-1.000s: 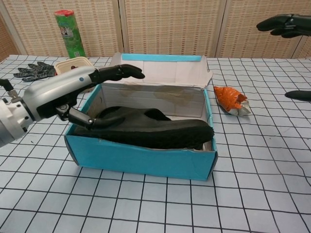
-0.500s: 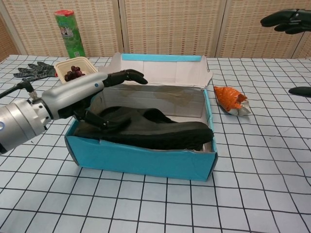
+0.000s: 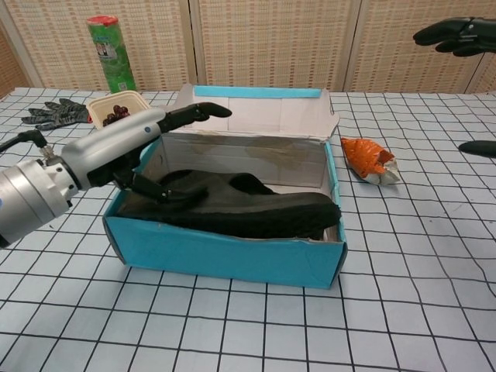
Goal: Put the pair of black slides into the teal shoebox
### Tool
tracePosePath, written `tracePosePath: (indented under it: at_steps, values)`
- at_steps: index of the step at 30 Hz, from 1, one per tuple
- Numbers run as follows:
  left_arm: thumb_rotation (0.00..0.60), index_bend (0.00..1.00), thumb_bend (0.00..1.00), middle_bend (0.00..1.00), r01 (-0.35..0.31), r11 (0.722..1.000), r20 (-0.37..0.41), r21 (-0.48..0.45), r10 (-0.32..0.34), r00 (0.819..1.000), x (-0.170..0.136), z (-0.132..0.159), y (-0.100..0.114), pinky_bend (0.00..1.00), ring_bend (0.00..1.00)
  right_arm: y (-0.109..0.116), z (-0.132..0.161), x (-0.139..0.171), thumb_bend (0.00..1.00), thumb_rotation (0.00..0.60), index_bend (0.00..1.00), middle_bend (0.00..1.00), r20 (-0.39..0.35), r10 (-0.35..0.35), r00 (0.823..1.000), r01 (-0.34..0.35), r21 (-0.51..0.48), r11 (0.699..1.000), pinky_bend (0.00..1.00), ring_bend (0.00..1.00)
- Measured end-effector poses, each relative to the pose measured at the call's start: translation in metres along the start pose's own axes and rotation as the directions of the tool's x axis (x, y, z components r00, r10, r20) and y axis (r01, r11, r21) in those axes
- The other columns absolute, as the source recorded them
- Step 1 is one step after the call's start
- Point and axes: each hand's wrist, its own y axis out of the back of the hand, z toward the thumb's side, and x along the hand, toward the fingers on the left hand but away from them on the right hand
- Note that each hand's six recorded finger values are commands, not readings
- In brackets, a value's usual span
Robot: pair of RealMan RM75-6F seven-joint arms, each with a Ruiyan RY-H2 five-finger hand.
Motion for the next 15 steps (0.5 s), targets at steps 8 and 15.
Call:
tracePosePath:
  at_steps: [8, 15]
  values:
    - [0.455, 0.04, 0.34, 0.0, -0.003, 0.999, 0.031, -0.048, 0.005, 0.999, -0.005, 0.012, 0.006, 0.0, 0.0, -0.002, 0.001, 0.0, 0.14, 0.6, 0.0, 0.0, 0.0, 0.005, 1.0, -0.005, -0.003, 1.0, 0.0, 0.0]
    - [0.457, 0.01, 0.32, 0.0, 0.025, 1.0, 0.024, 0.002, -0.025, 0.999, -0.002, 0.012, -0.006, 0.0, 0.0, -0.001, 0.002, 0.001, 0.14, 0.6, 0.0, 0.0, -0.004, 0.008, 1.0, -0.008, -0.003, 1.0, 0.0, 0.0]
